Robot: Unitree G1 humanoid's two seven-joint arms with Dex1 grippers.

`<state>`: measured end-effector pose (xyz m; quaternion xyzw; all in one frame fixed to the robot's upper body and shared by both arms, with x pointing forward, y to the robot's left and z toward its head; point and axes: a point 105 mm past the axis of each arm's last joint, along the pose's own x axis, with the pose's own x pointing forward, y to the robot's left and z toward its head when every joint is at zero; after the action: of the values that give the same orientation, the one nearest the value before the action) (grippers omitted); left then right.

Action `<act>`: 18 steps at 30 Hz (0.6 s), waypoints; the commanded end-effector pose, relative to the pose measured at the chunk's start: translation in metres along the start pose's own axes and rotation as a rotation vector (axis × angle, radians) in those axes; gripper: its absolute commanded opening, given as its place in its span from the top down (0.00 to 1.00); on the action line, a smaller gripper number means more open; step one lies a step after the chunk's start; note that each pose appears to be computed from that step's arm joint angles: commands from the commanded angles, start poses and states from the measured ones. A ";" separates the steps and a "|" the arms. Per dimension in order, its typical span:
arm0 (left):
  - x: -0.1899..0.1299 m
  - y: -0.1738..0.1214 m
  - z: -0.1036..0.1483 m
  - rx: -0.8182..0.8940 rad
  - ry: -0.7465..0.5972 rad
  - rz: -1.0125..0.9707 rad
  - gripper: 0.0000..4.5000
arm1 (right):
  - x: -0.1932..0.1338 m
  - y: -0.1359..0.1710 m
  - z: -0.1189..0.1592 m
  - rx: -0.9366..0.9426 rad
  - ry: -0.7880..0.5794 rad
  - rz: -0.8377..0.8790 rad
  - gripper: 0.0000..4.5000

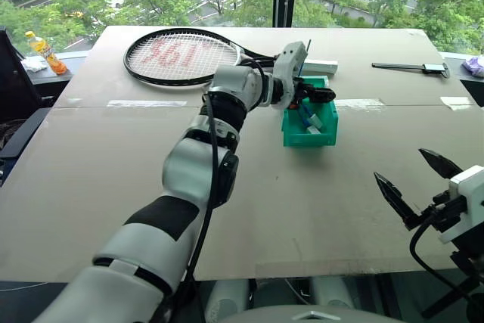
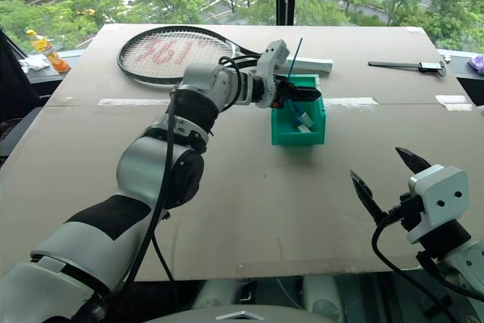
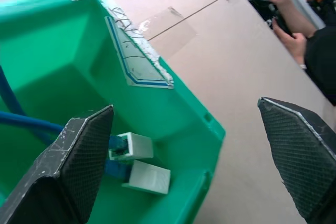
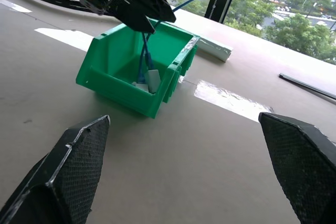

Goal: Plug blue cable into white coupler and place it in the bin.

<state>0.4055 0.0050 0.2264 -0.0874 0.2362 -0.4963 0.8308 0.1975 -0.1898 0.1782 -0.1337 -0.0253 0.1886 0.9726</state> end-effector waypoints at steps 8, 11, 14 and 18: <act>-0.085 -0.029 -0.057 0.381 -0.207 -0.035 0.00 | 0.012 -0.018 -0.007 0.007 -0.019 0.043 0.00; -0.104 -0.023 -0.097 0.389 -0.215 -0.039 0.00 | 0.012 -0.025 -0.020 0.011 0.021 0.080 0.00; -0.121 -0.015 -0.124 0.381 -0.235 -0.027 0.00 | 0.008 -0.032 -0.034 0.015 0.058 0.097 0.00; -0.146 -0.001 -0.166 0.404 -0.156 0.041 0.00 | -0.009 -0.046 -0.053 0.004 0.131 0.098 0.00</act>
<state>0.2703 0.1392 0.1159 0.0192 0.1003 -0.5068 0.8560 0.2141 -0.2383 0.1331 -0.1229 0.0541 0.2311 0.9636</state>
